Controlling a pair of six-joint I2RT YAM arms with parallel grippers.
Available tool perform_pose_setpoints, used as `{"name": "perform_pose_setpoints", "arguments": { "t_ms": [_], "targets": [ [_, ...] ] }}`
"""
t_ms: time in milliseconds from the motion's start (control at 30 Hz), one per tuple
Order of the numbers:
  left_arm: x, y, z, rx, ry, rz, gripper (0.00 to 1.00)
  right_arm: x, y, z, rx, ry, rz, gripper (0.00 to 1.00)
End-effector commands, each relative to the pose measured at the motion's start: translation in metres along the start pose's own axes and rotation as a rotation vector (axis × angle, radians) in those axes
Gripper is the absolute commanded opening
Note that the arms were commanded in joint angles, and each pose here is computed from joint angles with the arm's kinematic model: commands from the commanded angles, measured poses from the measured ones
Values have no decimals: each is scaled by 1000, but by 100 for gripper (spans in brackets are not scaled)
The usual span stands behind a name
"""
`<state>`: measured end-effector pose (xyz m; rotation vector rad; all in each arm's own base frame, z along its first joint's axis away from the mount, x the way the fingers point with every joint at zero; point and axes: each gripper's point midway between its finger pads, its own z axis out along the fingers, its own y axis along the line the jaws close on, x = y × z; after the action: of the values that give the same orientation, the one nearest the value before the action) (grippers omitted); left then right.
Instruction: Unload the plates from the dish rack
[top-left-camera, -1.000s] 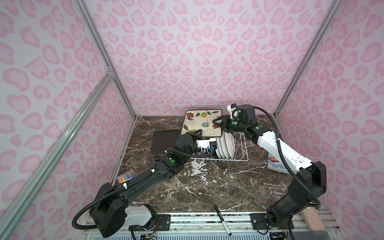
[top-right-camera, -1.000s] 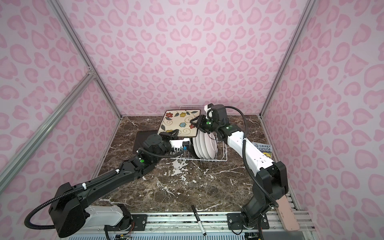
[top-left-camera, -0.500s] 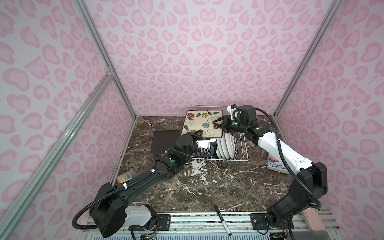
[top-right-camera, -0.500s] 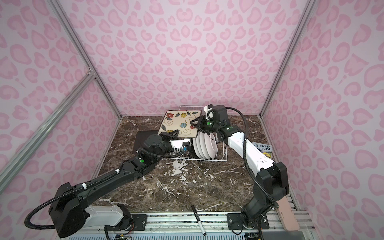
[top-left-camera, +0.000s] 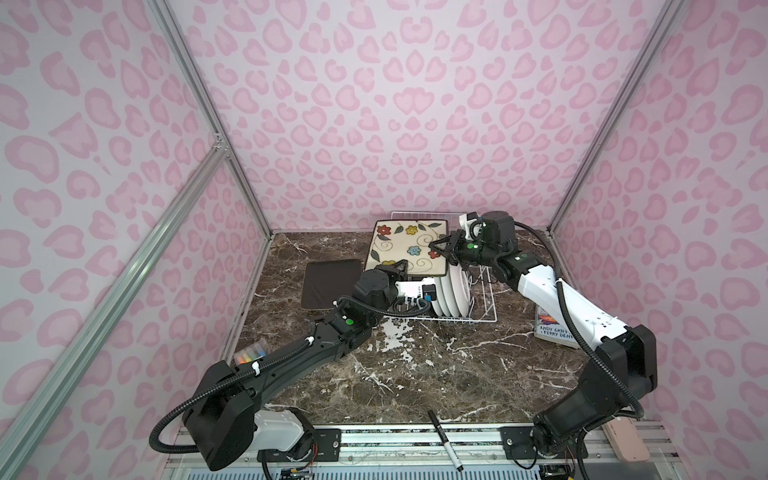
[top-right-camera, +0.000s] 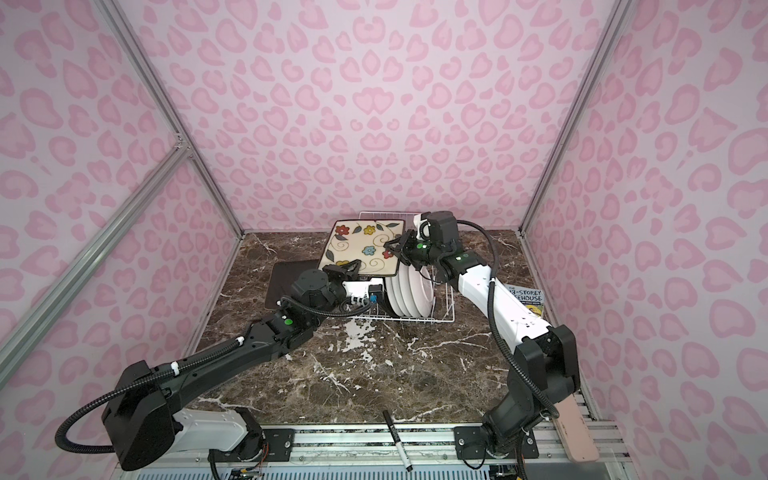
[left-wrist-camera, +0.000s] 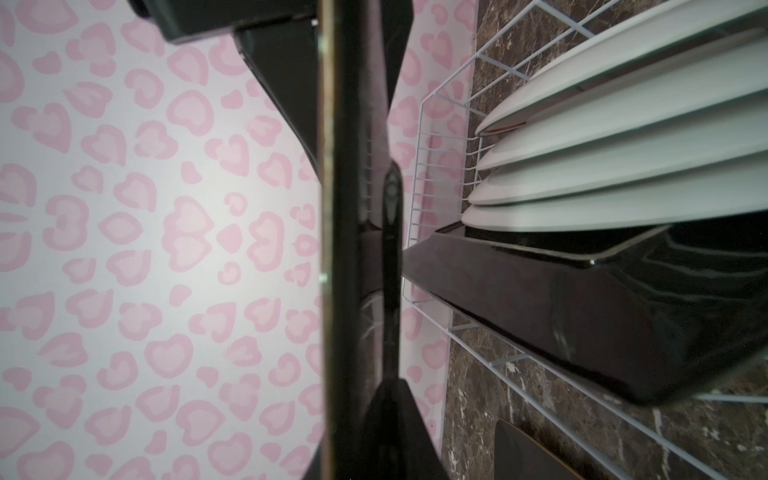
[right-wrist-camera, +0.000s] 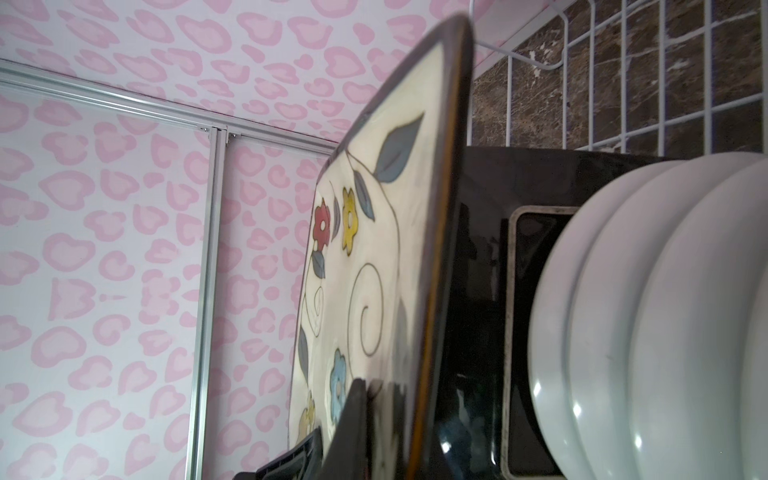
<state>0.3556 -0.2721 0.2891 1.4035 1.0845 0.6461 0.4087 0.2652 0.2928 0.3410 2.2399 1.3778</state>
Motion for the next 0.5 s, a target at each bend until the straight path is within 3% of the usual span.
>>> {"name": "perform_pose_setpoints", "arguments": {
  "t_ms": [0,100,233,467],
  "targets": [
    [-5,57,-4,-198,-9,-96,23,-2,11,-3,-47,-8,-120,0],
    [-6,60,-5,-201,-14,-125,47,-3,12,-3,-51,-18,-117,0],
    [-4,58,-6,-188,-6,-135,65,-8,14,-8,-52,-55,-121,0],
    [0,49,-14,-142,-5,-219,80,-26,19,-30,-90,-159,-101,0]
  ]
}}
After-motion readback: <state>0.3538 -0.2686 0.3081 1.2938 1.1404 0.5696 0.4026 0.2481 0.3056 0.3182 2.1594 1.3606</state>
